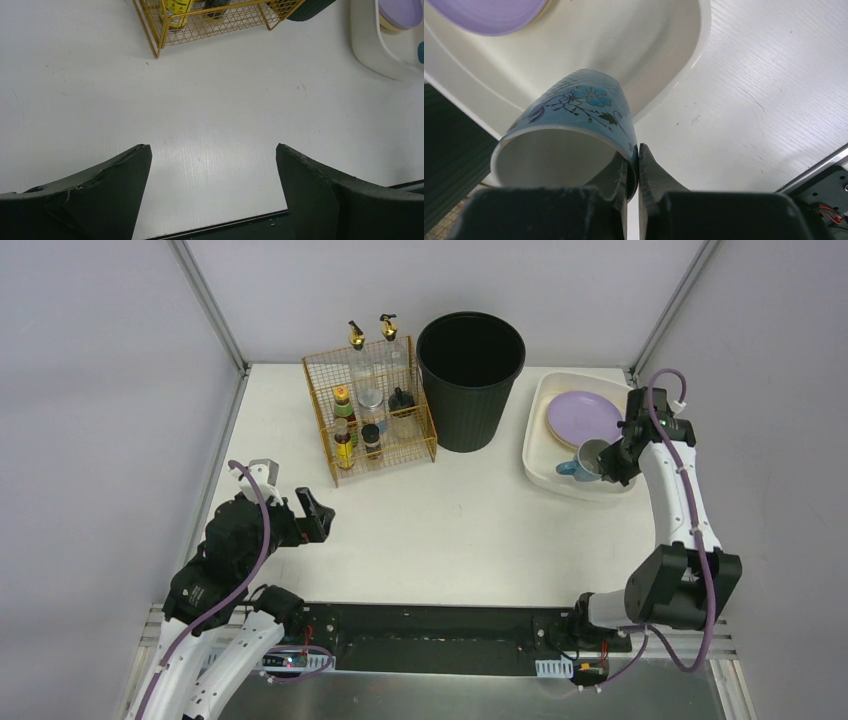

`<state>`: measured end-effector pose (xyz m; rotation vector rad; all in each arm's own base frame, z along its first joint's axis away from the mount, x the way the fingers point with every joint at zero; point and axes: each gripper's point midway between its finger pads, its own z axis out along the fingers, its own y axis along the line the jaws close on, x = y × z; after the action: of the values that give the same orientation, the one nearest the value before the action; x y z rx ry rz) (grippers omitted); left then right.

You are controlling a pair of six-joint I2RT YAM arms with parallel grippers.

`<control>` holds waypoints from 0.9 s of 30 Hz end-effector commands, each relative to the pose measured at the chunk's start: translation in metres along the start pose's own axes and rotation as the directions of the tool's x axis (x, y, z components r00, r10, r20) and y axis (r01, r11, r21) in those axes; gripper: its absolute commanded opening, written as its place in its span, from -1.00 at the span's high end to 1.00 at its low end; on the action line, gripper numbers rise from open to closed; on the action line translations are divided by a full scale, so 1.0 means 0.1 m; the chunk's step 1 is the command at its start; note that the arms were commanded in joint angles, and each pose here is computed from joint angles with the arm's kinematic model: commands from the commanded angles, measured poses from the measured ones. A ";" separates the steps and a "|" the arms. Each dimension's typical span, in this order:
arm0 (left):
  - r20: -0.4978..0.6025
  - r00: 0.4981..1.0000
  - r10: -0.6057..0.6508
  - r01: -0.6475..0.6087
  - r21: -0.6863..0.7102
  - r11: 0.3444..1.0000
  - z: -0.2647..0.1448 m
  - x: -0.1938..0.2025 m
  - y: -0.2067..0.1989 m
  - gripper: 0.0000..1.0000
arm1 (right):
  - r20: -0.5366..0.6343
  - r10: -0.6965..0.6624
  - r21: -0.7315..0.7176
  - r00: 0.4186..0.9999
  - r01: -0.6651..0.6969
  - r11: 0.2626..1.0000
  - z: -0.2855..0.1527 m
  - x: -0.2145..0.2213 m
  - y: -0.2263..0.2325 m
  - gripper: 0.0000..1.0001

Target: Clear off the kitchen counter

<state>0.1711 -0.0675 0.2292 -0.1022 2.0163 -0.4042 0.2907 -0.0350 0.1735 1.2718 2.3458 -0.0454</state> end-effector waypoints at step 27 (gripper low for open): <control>-0.002 1.000 0.012 -0.012 0.014 1.000 0.01 -0.02 -0.03 -0.99 | -0.121 0.077 0.182 0.990 -0.054 0.982 0.86 -0.34 0.12 0.62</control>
<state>0.1714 -0.0683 0.2284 -0.0998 2.0218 -0.4057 0.3393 -0.0723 0.0964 1.4722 2.4927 -0.1837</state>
